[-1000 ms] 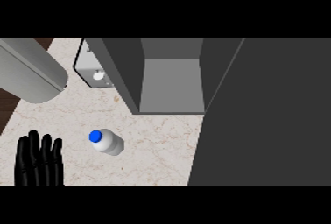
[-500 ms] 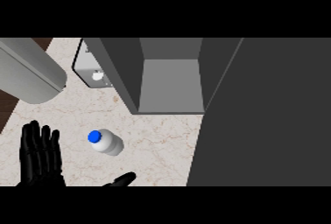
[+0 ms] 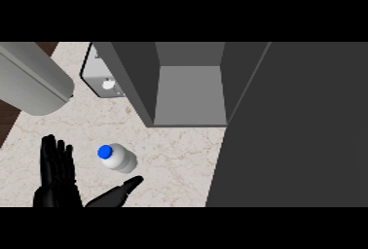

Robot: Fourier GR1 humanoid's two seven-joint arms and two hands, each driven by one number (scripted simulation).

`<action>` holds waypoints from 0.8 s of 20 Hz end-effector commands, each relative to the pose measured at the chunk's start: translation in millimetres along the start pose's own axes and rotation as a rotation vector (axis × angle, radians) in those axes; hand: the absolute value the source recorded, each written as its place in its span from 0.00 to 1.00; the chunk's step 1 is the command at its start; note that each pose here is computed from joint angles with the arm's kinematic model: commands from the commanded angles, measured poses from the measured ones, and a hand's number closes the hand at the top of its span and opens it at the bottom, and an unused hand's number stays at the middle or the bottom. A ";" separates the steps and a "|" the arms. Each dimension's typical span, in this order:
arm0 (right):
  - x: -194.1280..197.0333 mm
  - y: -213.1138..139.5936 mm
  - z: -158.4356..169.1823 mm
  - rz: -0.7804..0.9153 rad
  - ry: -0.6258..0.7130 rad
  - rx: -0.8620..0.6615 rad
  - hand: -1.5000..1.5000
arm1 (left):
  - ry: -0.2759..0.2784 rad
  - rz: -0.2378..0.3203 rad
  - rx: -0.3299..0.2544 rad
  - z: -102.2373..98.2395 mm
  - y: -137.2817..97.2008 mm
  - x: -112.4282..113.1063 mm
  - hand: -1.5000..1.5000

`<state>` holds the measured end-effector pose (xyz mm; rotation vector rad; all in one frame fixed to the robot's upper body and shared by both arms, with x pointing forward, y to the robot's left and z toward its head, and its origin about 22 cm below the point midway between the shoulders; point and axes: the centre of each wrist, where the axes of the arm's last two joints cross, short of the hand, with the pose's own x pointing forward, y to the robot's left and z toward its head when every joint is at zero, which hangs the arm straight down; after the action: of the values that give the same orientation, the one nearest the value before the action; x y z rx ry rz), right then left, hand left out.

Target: Pick up the bottled water, place it into the cabinet and close the cabinet

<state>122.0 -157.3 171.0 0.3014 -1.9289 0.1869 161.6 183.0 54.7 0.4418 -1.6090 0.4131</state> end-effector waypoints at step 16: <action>8.8 2.4 13.5 0.109 -0.048 -0.044 0.00 | 0.117 0.030 -0.012 -14.6 35.0 -135.7 0.00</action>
<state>119.4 -155.4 169.8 0.2766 -1.9176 0.1946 162.5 218.7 -57.0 0.3896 -1.4962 0.4402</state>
